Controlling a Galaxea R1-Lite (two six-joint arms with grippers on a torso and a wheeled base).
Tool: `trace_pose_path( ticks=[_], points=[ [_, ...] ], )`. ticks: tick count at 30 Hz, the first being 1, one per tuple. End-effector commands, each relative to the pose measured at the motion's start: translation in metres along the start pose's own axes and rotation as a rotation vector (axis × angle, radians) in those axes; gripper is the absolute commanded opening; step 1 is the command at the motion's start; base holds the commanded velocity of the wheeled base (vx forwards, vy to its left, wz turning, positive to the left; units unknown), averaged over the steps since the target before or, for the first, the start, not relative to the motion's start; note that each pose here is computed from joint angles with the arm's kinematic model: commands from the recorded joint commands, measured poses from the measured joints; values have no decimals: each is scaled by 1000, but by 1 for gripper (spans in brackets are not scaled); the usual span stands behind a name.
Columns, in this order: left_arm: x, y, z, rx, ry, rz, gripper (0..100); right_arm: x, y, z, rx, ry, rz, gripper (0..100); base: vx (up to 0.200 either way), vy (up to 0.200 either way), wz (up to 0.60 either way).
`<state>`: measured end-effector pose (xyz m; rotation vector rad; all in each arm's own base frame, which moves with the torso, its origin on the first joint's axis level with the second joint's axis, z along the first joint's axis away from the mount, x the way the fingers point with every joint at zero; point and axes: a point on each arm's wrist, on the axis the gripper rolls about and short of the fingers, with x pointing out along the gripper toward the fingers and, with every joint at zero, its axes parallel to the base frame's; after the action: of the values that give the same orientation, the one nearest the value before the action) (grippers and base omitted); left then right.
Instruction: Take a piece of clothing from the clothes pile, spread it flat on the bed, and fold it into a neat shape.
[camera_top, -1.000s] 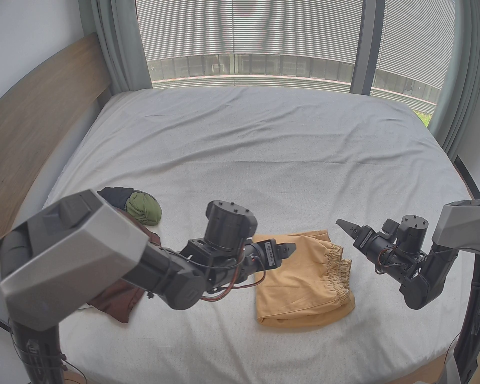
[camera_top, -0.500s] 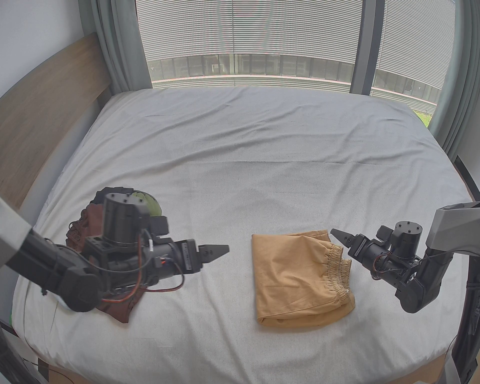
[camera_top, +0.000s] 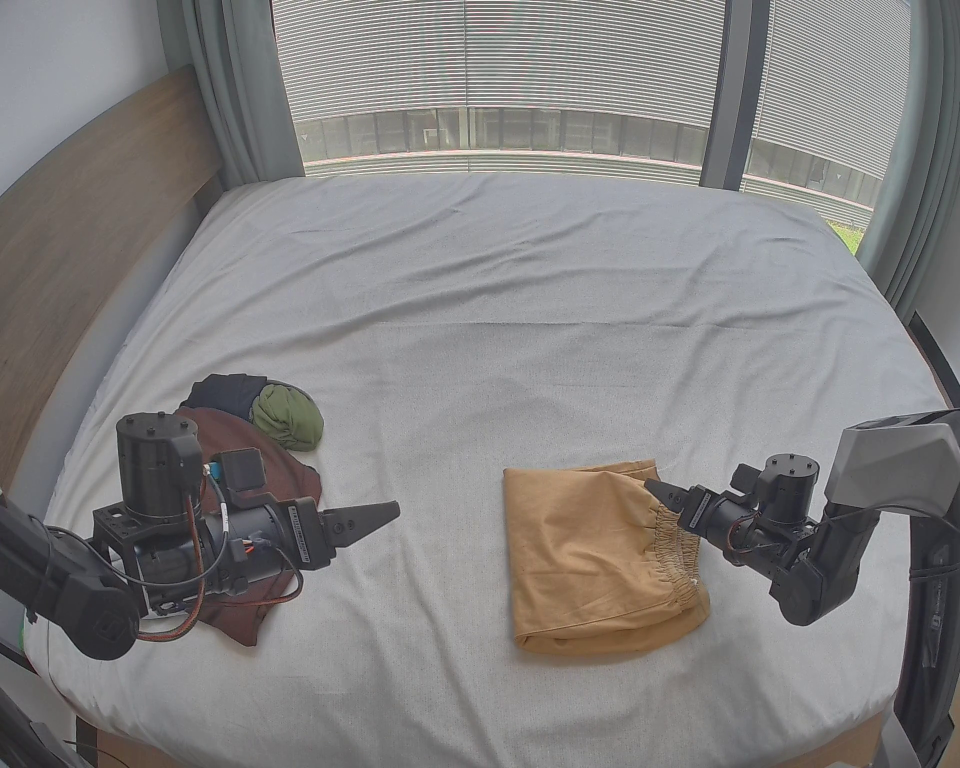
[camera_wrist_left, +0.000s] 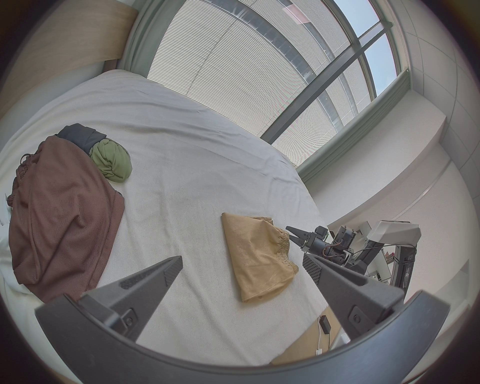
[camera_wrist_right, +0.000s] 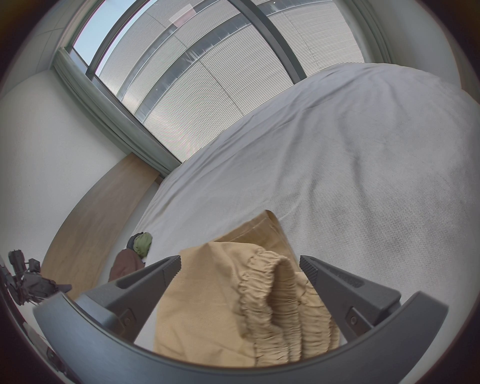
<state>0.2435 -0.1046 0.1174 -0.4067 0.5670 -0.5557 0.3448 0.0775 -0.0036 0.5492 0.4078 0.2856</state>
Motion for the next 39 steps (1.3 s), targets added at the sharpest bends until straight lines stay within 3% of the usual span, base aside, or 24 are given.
trace_pose_path(
  ticks=[1,13,14,21,27,39],
  points=[
    [5,9,-7,-16,11,19,100,14,-25,-15,3,18,-42,100,0,0,0],
    [5,9,-8,-16,2,1,100,17,-18,-17,-9,-3,-6,100,0,0,0],
    [5,9,-8,-17,3,2,100,17,-18,-17,-10,-6,-4,0,0,0,0],
    [5,10,-10,-20,11,2,100,10,-17,-17,-10,6,-12,0,0,0,0],
    [9,12,-14,-24,29,10,100,-1,-12,-4,-64,-15,-22,0,0,0,0],
    [11,14,-19,-27,52,19,100,-3,-28,-4,-57,10,-81,0,0,0,0]
  ],
)
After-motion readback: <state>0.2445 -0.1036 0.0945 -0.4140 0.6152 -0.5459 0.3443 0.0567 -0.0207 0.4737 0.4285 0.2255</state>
